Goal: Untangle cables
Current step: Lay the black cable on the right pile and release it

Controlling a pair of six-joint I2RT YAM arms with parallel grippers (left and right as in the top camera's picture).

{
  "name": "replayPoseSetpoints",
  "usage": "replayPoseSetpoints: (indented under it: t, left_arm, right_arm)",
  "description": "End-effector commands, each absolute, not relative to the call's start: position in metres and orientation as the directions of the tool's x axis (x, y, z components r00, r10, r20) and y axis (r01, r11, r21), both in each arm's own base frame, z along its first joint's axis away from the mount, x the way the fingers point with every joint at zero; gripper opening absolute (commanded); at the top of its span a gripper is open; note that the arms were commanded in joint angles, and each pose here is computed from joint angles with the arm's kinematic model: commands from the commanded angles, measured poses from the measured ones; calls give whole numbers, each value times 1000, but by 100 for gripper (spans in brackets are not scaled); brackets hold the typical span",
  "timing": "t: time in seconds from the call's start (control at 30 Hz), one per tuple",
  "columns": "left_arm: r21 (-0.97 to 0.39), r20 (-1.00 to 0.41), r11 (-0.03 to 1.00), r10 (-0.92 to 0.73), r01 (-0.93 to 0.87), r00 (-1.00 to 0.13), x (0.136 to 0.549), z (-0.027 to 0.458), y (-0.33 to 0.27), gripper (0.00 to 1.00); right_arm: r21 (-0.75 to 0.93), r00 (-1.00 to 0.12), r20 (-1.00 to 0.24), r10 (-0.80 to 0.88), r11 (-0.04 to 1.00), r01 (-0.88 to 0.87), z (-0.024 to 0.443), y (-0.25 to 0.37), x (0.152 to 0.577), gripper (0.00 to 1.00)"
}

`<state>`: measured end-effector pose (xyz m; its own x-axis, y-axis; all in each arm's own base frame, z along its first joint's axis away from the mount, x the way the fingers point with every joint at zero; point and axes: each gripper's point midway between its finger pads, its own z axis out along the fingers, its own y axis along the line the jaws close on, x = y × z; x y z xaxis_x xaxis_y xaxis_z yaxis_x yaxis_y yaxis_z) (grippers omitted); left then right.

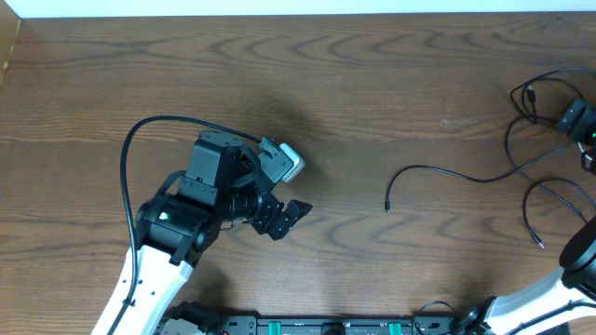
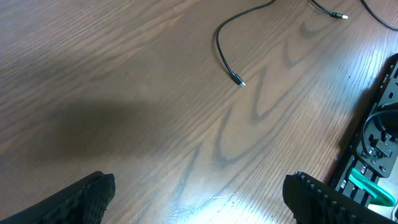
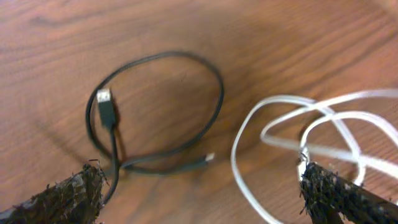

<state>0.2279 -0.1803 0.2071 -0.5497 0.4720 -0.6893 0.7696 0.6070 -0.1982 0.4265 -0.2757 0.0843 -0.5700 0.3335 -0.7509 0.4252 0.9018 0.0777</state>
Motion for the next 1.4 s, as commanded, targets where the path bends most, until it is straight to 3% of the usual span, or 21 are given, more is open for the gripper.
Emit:
replayPoseSetpoints:
  t: [0.0, 0.23, 0.7, 1.1, 1.37]
  left_arm:
    - [-186, -702, 609, 467, 771, -538, 230, 215, -181, 91]
    - [-186, -702, 609, 467, 771, -538, 230, 215, -181, 91]
    - [-186, -702, 609, 467, 771, -537, 230, 215, -181, 91]
    - [-186, -702, 609, 467, 771, -538, 230, 215, -181, 91]
    - [-186, -702, 609, 467, 771, -537, 230, 215, -181, 91]
  right_arm:
    - [162, -579, -723, 377, 907, 389, 80, -260, 429, 99]
    - [309, -603, -691, 400, 917, 253, 81, -224, 434, 99]
    - [374, -610, -563, 558, 830, 413, 61, -224, 414, 99]
    - [466, -689, -288, 665, 726, 506, 35, -182, 372, 99]
    - [652, -733, -151, 663, 624, 430, 60, -133, 362, 99]
